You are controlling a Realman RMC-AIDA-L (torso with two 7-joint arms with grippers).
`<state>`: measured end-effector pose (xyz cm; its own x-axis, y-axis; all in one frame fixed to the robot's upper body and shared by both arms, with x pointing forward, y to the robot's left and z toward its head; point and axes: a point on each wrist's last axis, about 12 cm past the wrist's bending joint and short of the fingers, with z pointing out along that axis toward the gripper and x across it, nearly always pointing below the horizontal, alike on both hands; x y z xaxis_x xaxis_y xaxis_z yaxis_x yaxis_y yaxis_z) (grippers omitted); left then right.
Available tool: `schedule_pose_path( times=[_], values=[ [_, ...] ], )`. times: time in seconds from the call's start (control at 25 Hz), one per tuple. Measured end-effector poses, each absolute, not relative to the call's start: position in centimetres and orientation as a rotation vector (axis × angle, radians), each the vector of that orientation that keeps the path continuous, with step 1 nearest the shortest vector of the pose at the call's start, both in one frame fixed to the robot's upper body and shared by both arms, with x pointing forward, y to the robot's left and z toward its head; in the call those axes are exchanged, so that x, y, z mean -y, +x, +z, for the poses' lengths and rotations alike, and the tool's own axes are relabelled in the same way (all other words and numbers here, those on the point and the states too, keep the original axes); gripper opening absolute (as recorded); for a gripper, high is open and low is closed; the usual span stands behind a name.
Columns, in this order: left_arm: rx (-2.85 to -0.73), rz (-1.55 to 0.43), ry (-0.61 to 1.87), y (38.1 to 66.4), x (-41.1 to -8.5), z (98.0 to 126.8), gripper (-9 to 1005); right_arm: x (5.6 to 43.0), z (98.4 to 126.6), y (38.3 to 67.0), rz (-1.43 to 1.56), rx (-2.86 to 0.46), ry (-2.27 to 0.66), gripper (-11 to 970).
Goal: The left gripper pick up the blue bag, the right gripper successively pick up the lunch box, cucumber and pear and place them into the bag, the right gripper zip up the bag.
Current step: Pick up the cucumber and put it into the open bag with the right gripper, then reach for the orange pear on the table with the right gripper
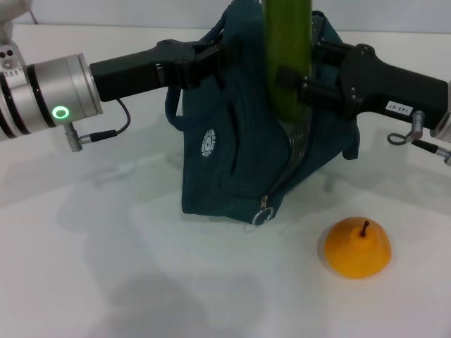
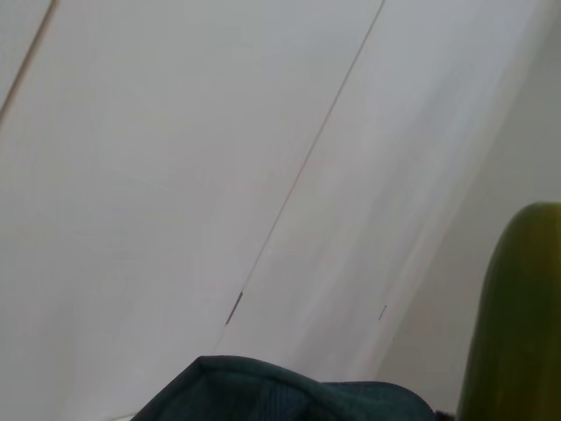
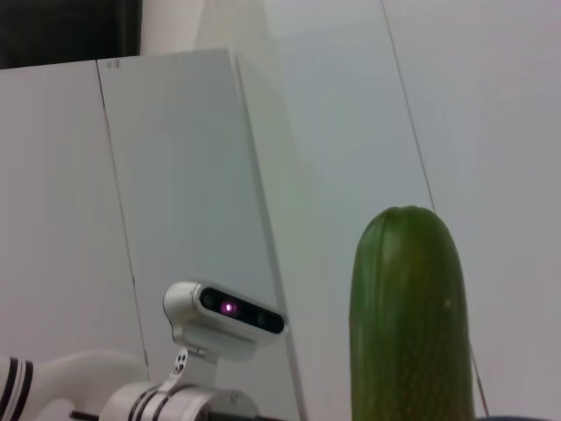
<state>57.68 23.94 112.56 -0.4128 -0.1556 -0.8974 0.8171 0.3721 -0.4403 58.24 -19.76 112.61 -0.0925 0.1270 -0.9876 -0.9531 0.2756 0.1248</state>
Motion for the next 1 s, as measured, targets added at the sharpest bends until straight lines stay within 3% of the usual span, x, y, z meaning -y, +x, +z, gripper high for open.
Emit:
schedule_pose_path(
  times=[0.12,0.32,0.64,1.0],
  values=[
    [-1.637,-1.22,0.603,57.7,-23.9,112.5,39,19.6,112.3,58.3,1.1,-1.344,-0.883,553],
    [-1.642,-1.214,0.602,57.8,-23.8,112.4,39,19.8,112.2,58.6,1.072,-1.361,-0.871,793],
    [-1.645,-1.207,0.593,57.7,-24.1,112.4,39,25.1,112.9,56.4,0.951,-1.281,-0.811,862],
    [-1.646,-1.202,0.588,57.5,-24.3,112.2,39,31.1,111.8,52.0,0.945,-1.379,-0.967,843]
  ],
)
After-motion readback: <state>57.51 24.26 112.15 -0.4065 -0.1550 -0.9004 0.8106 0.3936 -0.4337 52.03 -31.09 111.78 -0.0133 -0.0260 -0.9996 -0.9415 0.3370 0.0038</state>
